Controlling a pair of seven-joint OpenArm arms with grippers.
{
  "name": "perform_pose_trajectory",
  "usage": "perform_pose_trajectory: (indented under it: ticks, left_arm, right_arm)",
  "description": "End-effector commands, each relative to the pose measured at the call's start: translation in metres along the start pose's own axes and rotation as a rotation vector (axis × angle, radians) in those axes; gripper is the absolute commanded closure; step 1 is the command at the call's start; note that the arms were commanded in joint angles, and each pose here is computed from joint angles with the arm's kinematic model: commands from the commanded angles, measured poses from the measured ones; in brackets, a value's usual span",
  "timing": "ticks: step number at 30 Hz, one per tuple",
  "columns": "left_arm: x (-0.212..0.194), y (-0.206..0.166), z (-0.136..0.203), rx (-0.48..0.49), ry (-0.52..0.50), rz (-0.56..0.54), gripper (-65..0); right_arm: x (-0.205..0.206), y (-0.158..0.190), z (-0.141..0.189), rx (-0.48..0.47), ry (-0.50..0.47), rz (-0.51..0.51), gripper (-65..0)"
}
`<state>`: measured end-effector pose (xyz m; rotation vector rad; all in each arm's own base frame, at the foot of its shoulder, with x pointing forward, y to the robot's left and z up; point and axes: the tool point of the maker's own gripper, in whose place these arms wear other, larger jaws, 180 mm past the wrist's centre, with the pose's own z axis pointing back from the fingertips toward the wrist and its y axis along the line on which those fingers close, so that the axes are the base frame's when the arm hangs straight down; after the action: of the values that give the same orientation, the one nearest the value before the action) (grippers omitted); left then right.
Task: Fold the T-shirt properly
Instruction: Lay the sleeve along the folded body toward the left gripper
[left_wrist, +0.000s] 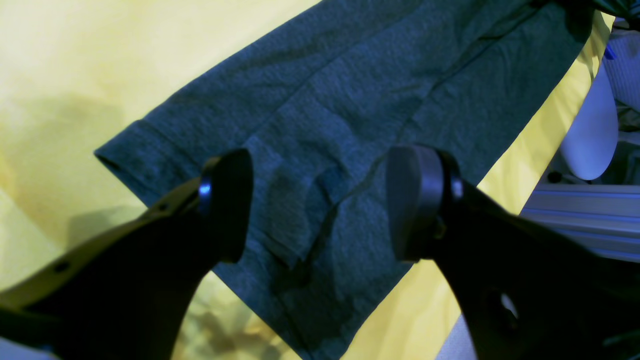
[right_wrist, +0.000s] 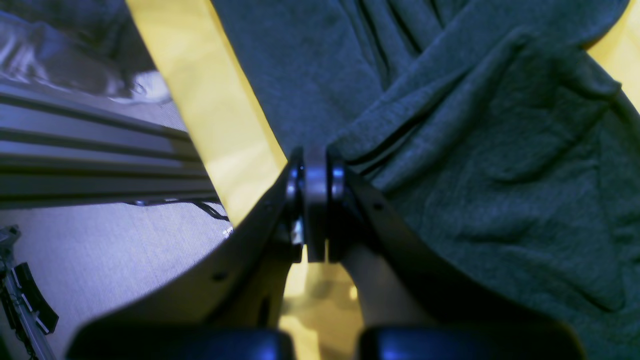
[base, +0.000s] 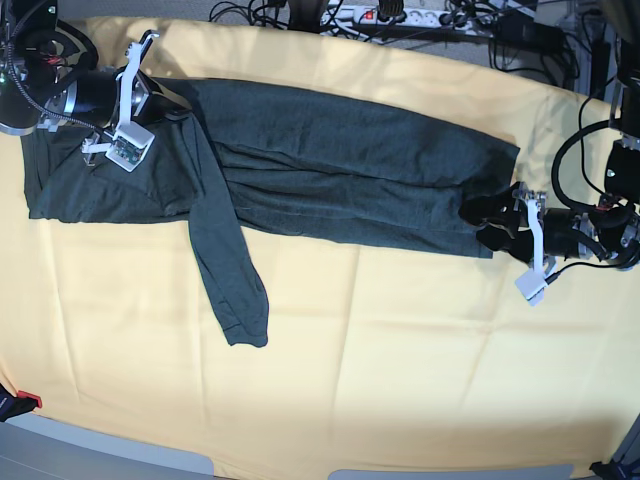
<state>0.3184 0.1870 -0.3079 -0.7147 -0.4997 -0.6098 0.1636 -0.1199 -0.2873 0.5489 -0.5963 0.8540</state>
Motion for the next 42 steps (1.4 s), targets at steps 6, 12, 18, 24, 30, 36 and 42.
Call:
perform_pose_trajectory:
  ticks: [6,12,18,24,30,36,42]
  left_arm:
    - [0.019,0.001,0.013,0.011,-0.054,-0.029,-43.0]
    - [0.019,0.001,0.013,0.011,-0.054,-0.029,-43.0]
    - [0.018,0.002,0.013,0.017,-0.048,-0.031,-43.0]
    - [0.018,0.002,0.013,0.018,-0.048,-0.032,-43.0]
    - [0.018,0.0,0.008,0.011,-0.048,-0.034,-43.0]
    - [0.019,0.0,0.007,0.009,-0.049,-0.034,-43.0]
    - [0.019,0.0,0.007,0.01,-0.048,-0.034,-43.0]
  right_arm:
    - [-0.006,-0.02,0.006,-0.108,0.065,0.054,-4.8]
    - [-0.009,-0.057,0.024,-0.27,0.144,0.135,-39.8]
    - [0.061,-0.069,0.052,-0.3,-0.157,0.177,-39.8]
    - [0.105,-0.102,0.061,-0.424,-0.428,0.088,-39.8]
    - [0.096,-0.167,0.022,-0.395,-0.507,-0.209,-39.6]
    - [0.097,-0.187,-0.041,-0.183,-0.493,-0.406,-39.6]
    - [0.113,-0.197,-0.084,-0.062,-0.499,-0.522,-39.6]
